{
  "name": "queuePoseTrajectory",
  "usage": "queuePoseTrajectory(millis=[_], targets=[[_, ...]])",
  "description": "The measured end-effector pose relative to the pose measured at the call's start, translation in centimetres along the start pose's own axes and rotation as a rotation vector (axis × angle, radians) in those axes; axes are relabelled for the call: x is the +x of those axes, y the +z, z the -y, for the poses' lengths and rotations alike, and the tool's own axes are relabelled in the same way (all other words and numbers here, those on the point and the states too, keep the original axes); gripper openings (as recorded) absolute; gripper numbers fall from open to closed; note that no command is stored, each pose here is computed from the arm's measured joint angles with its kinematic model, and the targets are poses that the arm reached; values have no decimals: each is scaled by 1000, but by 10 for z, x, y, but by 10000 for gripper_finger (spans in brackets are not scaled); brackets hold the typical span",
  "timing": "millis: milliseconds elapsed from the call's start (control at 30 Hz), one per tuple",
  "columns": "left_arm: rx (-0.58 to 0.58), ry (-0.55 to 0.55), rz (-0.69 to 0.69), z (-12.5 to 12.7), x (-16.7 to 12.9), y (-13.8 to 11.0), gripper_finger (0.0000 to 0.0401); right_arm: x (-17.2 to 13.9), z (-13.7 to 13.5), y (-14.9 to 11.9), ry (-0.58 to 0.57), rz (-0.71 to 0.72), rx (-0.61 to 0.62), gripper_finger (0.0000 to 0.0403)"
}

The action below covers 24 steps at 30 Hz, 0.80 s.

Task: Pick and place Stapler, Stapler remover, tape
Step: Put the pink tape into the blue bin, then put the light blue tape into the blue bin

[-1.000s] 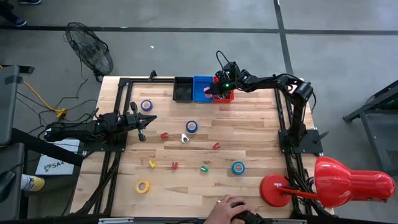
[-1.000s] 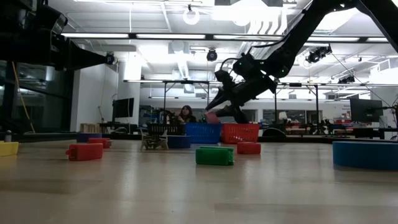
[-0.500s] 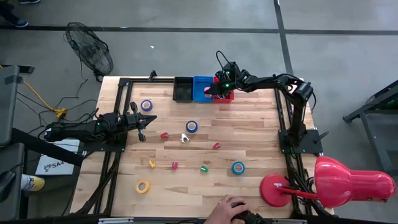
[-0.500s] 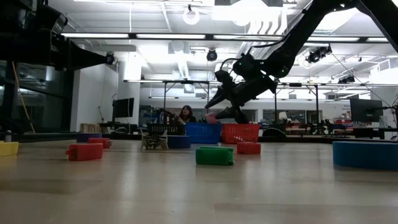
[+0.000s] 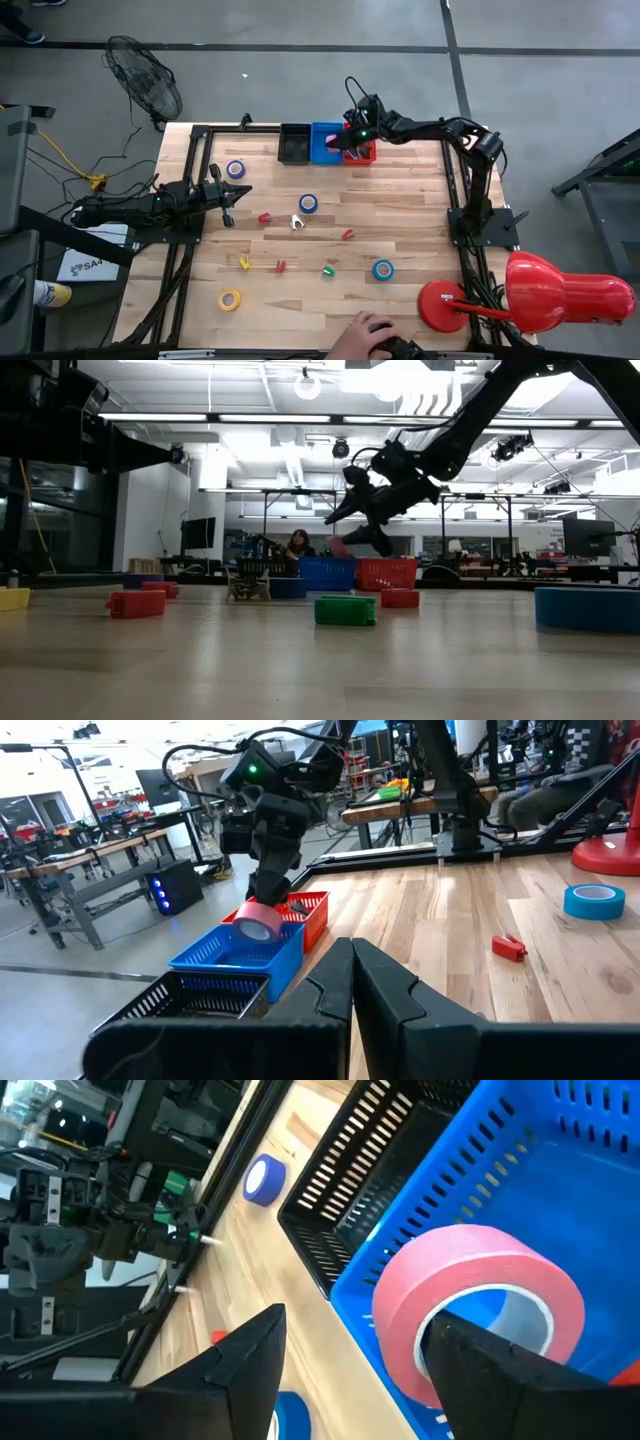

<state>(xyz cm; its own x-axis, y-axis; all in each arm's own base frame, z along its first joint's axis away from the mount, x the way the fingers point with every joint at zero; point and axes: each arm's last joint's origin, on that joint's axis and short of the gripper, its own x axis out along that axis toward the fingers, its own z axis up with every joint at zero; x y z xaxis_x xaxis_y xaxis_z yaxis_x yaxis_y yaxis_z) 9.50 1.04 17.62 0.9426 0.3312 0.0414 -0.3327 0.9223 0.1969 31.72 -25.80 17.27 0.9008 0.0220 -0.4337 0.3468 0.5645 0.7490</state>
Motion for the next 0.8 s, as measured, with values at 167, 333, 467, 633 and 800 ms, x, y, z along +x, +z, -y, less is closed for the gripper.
queuePoseTrajectory(millis=[167, 333, 467, 633, 800], targets=[[0, 0, 0, 0, 0, 0, 3, 1, -6, 4, -30, -43, -52, 219], [0, 0, 0, 0, 0, 0, 3, 1, -17, 10, -115, -102, -154, 218], [0, 0, 0, 0, 0, 0, 3, -1, -25, 14, -207, -148, -256, 218], [0, 0, 0, 0, 0, 0, 3, -2, -32, 16, -273, -190, -360, 218], [0, 0, 0, 0, 0, 0, 3, 2, -37, 12, -290, -211, -397, 218]])
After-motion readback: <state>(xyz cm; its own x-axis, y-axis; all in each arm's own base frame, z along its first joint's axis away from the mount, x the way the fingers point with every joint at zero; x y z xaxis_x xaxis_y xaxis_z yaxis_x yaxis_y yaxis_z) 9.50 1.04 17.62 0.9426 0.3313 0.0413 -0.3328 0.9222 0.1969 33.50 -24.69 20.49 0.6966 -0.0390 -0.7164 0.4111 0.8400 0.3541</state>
